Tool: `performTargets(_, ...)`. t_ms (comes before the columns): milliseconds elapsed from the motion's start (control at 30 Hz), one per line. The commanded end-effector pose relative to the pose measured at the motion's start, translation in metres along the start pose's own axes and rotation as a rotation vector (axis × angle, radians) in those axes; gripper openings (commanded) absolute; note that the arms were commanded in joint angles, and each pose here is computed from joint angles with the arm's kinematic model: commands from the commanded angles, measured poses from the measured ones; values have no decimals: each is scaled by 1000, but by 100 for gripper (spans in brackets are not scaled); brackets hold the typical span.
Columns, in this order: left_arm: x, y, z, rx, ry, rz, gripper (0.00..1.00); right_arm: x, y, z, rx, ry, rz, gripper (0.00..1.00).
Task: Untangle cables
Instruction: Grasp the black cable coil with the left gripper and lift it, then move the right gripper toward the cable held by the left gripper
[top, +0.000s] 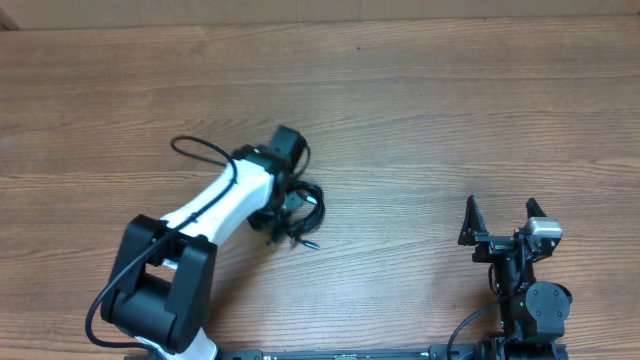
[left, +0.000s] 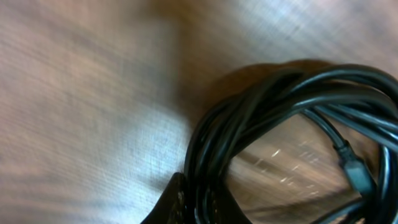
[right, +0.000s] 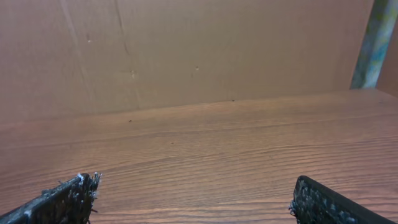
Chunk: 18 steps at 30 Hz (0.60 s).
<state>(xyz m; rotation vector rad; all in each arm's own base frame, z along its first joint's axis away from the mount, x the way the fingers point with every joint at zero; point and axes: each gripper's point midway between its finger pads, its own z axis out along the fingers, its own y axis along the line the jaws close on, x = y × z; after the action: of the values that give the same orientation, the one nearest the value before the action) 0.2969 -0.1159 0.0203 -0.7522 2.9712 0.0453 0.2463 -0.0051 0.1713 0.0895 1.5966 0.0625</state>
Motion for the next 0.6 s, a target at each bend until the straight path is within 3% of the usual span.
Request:
performTargets(0,-28,-30,-28,128,-42,254,4,2,1,0,-3,-3,-1,100)
performTargets(167,-40,-63,-63,254,-84,456,4,2,1,0,-3,-3,-1,100)
performTargets(567,-49,-68,-107,256,-101,478,4,2,1,0,-3,-3,-1,100)
